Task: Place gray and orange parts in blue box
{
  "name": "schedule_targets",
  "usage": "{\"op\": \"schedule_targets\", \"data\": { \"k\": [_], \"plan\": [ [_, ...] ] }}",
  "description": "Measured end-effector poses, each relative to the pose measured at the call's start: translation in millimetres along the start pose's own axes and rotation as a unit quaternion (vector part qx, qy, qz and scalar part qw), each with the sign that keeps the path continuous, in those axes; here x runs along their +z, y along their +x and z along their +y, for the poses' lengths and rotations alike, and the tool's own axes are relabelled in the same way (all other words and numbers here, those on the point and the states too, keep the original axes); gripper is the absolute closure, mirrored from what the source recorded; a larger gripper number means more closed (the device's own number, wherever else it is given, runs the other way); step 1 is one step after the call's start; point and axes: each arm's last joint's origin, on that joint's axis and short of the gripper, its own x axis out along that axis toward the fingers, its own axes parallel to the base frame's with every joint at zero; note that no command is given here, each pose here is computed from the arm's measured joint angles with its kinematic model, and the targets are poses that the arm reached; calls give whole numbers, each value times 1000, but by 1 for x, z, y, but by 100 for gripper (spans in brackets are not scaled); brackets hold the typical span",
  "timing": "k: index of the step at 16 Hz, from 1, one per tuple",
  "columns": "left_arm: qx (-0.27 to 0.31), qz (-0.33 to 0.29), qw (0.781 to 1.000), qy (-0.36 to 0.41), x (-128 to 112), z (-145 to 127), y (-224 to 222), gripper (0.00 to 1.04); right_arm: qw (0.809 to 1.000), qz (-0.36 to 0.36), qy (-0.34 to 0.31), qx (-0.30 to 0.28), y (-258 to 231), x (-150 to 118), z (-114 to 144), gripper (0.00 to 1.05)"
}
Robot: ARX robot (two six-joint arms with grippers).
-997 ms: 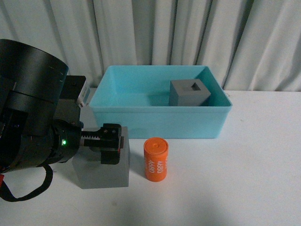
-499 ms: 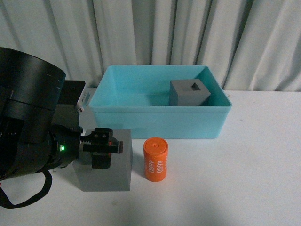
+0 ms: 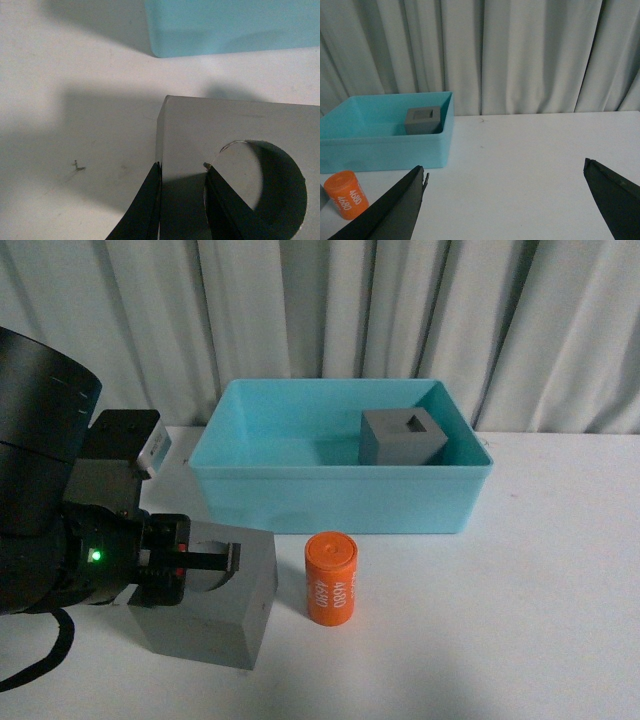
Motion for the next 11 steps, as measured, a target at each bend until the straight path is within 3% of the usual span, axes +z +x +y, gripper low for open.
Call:
{"op": "schedule_targets", "data": {
  "k": [7, 11],
  "plan": [
    [-29, -14, 997, -66, 29, 20, -53, 85, 1000, 0, 0, 0, 0, 0, 0, 6],
    [-63, -54, 993, -89, 73, 7, -85, 85, 1000, 0, 0, 0, 0, 0, 0, 6]
  ]
}}
